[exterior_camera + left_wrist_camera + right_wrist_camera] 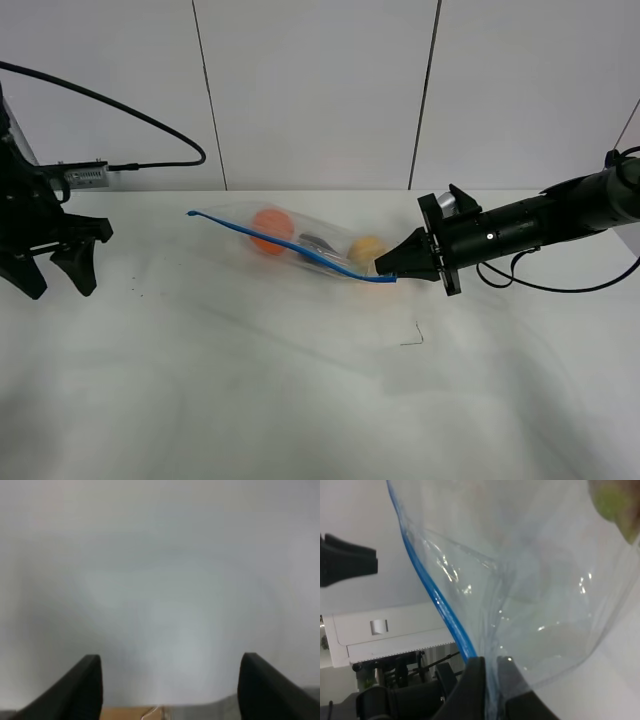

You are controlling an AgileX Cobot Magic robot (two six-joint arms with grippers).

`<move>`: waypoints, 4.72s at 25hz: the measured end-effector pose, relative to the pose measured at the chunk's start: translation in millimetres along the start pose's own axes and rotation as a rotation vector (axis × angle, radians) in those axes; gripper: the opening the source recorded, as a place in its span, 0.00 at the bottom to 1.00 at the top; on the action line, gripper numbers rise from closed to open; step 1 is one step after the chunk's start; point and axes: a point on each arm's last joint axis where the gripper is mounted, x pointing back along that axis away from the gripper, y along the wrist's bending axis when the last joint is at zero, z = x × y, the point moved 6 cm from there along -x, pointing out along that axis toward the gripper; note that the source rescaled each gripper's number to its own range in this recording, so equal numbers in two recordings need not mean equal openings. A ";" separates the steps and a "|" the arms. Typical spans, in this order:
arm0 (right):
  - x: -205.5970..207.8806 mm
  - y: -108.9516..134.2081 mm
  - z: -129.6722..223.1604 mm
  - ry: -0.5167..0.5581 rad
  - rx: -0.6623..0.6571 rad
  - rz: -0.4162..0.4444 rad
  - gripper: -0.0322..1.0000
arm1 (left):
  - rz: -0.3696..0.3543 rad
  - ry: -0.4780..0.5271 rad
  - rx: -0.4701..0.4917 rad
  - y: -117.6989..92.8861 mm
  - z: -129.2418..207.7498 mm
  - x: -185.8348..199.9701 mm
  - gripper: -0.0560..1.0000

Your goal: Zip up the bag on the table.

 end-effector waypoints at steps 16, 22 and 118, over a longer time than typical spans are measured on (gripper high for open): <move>0.0 -0.2 0.3 0.002 0.001 0.001 0.04 | -0.002 -0.085 -0.024 1.0 149.9 8.9 0.90; 0.0 -0.2 0.3 0.002 0.001 0.001 0.04 | -0.004 -0.275 -0.025 1.2 183.3 11.5 0.90; 162.3 45.9 236.3 -0.329 0.355 1.000 1.00 | -0.011 -1.052 -0.035 0.8 264.2 81.7 0.90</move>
